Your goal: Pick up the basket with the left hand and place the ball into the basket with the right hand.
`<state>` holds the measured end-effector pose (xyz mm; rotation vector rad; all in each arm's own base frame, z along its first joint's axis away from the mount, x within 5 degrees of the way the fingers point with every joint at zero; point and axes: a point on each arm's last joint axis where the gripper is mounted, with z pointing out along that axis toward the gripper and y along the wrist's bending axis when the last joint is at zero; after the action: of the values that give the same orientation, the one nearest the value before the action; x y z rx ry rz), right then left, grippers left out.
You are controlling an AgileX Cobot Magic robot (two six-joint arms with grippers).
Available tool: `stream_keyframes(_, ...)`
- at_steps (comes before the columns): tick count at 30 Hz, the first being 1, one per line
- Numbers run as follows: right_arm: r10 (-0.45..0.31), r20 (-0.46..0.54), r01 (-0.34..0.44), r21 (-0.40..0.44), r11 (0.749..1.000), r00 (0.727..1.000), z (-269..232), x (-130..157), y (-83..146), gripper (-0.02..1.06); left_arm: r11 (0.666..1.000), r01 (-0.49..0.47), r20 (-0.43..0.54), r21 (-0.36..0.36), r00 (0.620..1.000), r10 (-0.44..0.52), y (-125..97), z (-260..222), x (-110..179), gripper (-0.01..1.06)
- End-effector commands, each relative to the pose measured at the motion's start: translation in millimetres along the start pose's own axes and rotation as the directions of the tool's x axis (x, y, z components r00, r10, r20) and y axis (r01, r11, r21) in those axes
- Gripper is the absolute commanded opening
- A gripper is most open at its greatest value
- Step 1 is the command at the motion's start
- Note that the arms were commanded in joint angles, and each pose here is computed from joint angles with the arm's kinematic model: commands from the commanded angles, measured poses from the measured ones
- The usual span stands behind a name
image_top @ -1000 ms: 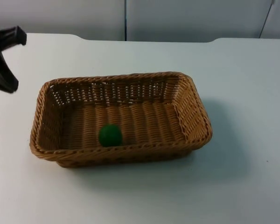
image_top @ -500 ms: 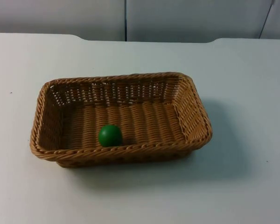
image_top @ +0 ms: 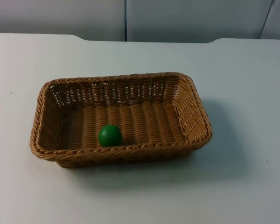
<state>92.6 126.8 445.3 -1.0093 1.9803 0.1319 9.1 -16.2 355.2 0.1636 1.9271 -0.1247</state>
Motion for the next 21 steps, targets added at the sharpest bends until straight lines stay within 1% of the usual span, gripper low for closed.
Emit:
stream_keyframes(1,0.015,-0.060,-0.018,-0.059,0.998,0.998,4.8,25.0,7.5,0.00,1.000,-0.003,0.032,0.014,0.999,0.002,-3.4,-9.1,5.3,0.00)
stream_keyframes(3,0.024,-0.092,-0.035,-0.123,0.992,0.995,5.3,55.2,12.5,0.00,1.000,-0.018,0.060,0.013,0.998,0.018,-5.4,-17.6,10.1,0.00)
stream_keyframes(4,0.023,-0.101,-0.037,-0.148,0.988,0.995,8.0,69.2,15.7,0.00,0.999,-0.045,0.064,0.012,0.997,0.044,-6.3,-20.8,12.6,0.00)
stream_keyframes(5,0.026,-0.093,-0.043,-0.177,0.983,0.995,6.1,81.8,16.6,0.00,0.997,-0.078,0.063,0.012,0.995,0.078,-7.0,-23.1,14.9,0.00)
stream_keyframes(6,0.026,-0.093,-0.043,-0.177,0.983,0.995,6.1,81.8,16.6,0.00,0.997,-0.078,0.063,0.012,0.995,0.078,-7.0,-23.1,14.9,0.00)
stream_keyframes(8,0.023,-0.083,-0.041,-0.220,0.975,0.996,4.5,109.9,18.3,0.00,0.992,-0.126,0.054,0.017,0.991,0.125,-7.9,-23.3,19.8,0.00)
stream_keyframes(9,0.028,-0.076,-0.045,-0.230,0.972,0.997,4.7,122.1,18.6,0.00,0.991,-0.133,0.039,0.033,0.991,0.132,-7.6,-20.2,24.2,0.00)
stream_keyframes(10,0.046,-0.041,-0.055,-0.249,0.967,0.998,0.4,138.5,17.0,0.00,0.990,-0.133,0.028,0.055,0.991,0.132,-8.3,-16.8,27.6,0.00)
stream_keyframes(11,0.046,-0.041,-0.055,-0.249,0.967,0.998,0.4,138.5,17.0,0.00,0.990,-0.133,0.028,0.055,0.991,0.132,-8.3,-16.8,27.6,0.00)
stream_keyframes(12,0.060,-0.014,-0.062,-0.258,0.964,0.998,-1.9,148.8,15.7,0.00,0.988,-0.132,0.002,0.081,0.991,0.132,-8.3,-10.3,34.0,0.00)
stream_keyframes(15,0.108,0.059,-0.086,-0.294,0.952,0.992,-9.4,172.7,12.9,0.00,0.984,-0.142,-0.038,0.104,0.988,0.147,-7.7,-1.7,42.6,0.00)
stream_keyframes(16,0.108,0.059,-0.086,-0.294,0.952,0.992,-9.4,172.7,12.9,0.00,0.984,-0.142,-0.038,0.104,0.988,0.147,-7.7,-1.7,42.6,0.00)
stream_keyframes(19,0.142,0.099,-0.104,-0.319,0.942,0.985,-13.3,192.7,11.5,0.00,0.985,-0.134,-0.066,0.109,0.988,0.142,-7.0,5.3,49.3,0.00)
stream_keyframes(21,0.153,0.105,-0.110,-0.332,0.937,0.983,-10.4,206.0,13.4,0.00,0.984,-0.134,-0.094,0.115,0.985,0.145,-6.4,11.3,55.6,0.00)
